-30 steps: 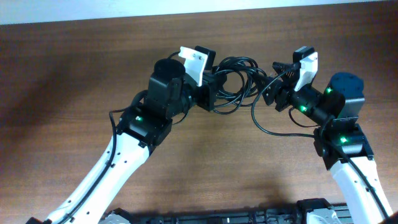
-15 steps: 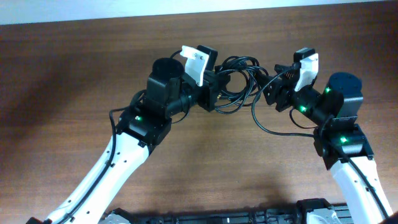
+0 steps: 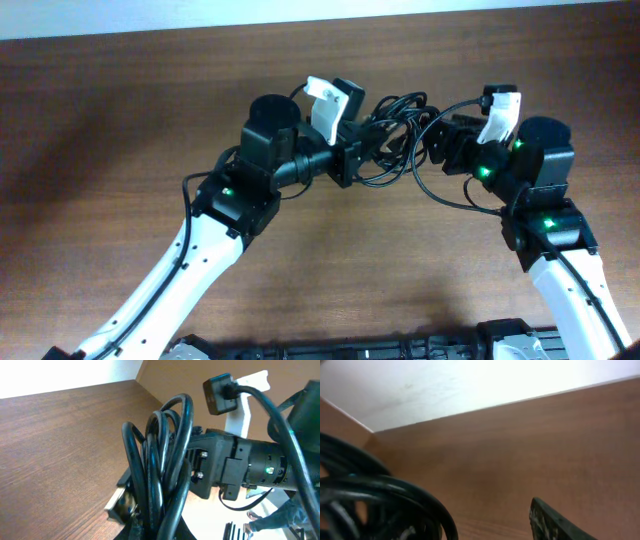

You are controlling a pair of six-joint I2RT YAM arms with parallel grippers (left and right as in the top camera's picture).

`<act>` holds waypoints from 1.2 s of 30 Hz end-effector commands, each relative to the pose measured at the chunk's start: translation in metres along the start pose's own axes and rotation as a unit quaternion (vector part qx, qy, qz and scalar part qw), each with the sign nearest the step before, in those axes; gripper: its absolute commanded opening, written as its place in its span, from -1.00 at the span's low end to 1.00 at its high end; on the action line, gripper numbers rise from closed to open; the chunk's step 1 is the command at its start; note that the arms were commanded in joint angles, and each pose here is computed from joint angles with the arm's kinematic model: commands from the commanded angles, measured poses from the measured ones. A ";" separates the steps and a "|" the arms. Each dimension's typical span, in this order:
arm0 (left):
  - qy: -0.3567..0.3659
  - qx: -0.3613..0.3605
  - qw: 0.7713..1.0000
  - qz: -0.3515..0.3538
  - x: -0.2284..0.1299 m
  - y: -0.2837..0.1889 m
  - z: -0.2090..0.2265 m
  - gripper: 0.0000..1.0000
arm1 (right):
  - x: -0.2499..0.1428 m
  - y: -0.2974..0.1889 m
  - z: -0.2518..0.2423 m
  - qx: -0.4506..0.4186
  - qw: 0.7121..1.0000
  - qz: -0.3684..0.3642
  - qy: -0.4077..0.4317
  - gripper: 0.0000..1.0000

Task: Untangle cables

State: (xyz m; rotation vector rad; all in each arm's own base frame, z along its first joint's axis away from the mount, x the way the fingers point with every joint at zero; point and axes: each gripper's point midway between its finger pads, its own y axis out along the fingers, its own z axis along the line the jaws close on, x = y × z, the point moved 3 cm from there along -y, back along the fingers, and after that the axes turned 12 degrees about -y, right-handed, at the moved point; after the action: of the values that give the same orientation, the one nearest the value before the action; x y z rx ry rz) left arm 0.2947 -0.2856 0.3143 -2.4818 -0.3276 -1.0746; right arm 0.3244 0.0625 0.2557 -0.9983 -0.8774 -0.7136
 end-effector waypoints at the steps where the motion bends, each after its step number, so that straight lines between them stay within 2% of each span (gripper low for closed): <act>1: 0.026 -0.060 0.998 0.005 0.003 -0.007 -0.028 -1.00 | -0.005 -0.005 -0.044 -0.143 0.989 0.002 0.050 0.23; 6: 0.038 -0.047 0.998 -0.025 0.019 -0.025 -0.023 -1.00 | -0.020 -0.014 -0.065 -0.202 0.970 0.019 0.131 0.23; 11: 0.035 -0.021 0.998 -0.054 0.036 -0.045 -0.007 -1.00 | -0.035 -0.020 -0.075 -0.216 0.962 0.049 0.158 0.23; 15: 0.042 -0.012 0.998 -0.053 0.036 -0.047 -0.001 -1.00 | -0.028 -0.011 -0.052 -0.128 0.983 0.053 0.124 0.32; 20: 0.126 -0.007 0.991 -0.052 0.035 -0.047 -0.001 -1.00 | 0.004 -0.007 -0.002 0.053 0.997 0.001 0.048 0.32; 24: 0.180 -0.003 0.983 -0.049 0.034 -0.046 0.000 -1.00 | 0.031 -0.020 0.041 0.201 0.978 -0.056 -0.028 0.33; 27: 0.179 -0.003 0.983 -0.049 0.034 -0.046 0.000 -1.00 | 0.045 -0.032 0.061 0.266 0.957 -0.092 -0.073 0.34; 30: 0.180 -0.009 0.982 -0.047 0.033 -0.046 -0.001 -1.00 | 0.049 -0.038 0.069 0.293 0.946 -0.102 -0.092 0.34; 36: 0.188 -0.071 0.979 -0.031 0.026 -0.047 -0.018 -1.00 | 0.056 -0.040 0.071 0.294 0.942 -0.120 -0.108 0.34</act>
State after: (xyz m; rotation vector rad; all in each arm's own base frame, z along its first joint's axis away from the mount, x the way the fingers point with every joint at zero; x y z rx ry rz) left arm 0.2997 -0.2481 0.3396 -2.2929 -0.2826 -1.4914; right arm 0.2998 0.1050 0.3311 -0.4569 -1.2725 -0.5074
